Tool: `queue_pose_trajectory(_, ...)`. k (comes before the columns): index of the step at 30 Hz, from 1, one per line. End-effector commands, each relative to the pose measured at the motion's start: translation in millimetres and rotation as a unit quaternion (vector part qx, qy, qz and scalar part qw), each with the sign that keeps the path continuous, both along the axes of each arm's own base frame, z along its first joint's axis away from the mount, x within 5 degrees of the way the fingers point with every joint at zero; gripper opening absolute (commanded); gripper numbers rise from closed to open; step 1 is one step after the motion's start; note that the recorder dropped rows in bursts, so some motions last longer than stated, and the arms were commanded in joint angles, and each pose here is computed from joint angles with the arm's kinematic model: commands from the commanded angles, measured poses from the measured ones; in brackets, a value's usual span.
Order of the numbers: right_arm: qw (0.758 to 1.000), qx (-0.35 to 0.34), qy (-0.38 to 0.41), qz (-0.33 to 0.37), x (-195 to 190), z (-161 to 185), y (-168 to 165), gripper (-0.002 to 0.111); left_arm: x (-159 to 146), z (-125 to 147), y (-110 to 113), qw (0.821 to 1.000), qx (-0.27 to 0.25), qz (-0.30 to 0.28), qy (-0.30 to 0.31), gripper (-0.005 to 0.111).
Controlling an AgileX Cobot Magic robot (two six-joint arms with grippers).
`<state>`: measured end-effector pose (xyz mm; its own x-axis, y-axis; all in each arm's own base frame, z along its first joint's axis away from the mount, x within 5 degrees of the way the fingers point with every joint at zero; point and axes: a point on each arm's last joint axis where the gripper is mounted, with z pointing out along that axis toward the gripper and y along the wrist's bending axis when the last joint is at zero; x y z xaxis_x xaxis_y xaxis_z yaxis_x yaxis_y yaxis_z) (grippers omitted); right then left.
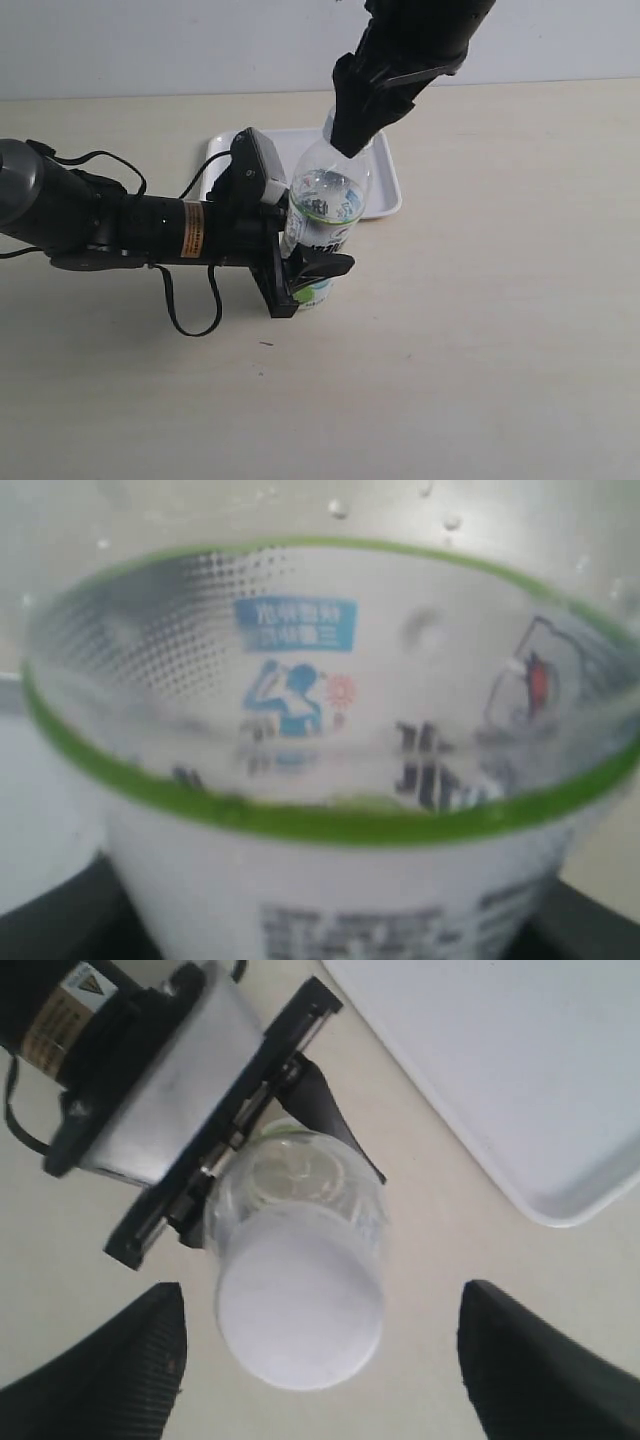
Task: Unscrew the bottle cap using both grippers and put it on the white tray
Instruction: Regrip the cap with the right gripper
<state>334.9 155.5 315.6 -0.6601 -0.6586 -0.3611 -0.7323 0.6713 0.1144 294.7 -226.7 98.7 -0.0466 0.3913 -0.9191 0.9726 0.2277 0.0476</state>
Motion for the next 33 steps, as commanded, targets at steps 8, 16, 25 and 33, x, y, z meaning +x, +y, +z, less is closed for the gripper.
queue_pose_trajectory(8,0.998,0.053,0.020,-0.015,-3.2,3.8,8.5,0.071,-0.2,4.1,-1.0,1.000,-0.013,-0.003,-0.003,0.000)
queue_pose_trajectory(16,0.998,0.036,0.023,-0.046,-1.9,2.3,4.8,0.067,0.1,3.3,-0.6,1.000,-0.009,-0.001,-0.003,0.000)
queue_pose_trajectory(25,0.998,0.037,0.024,-0.047,-1.9,2.3,4.8,0.060,0.1,3.3,-0.6,1.000,-0.009,-0.001,-0.003,0.000)
queue_pose_trajectory(33,0.998,0.035,0.023,-0.045,-1.8,2.3,4.7,0.052,0.1,3.3,-0.6,1.000,-0.010,0.003,0.005,0.000)
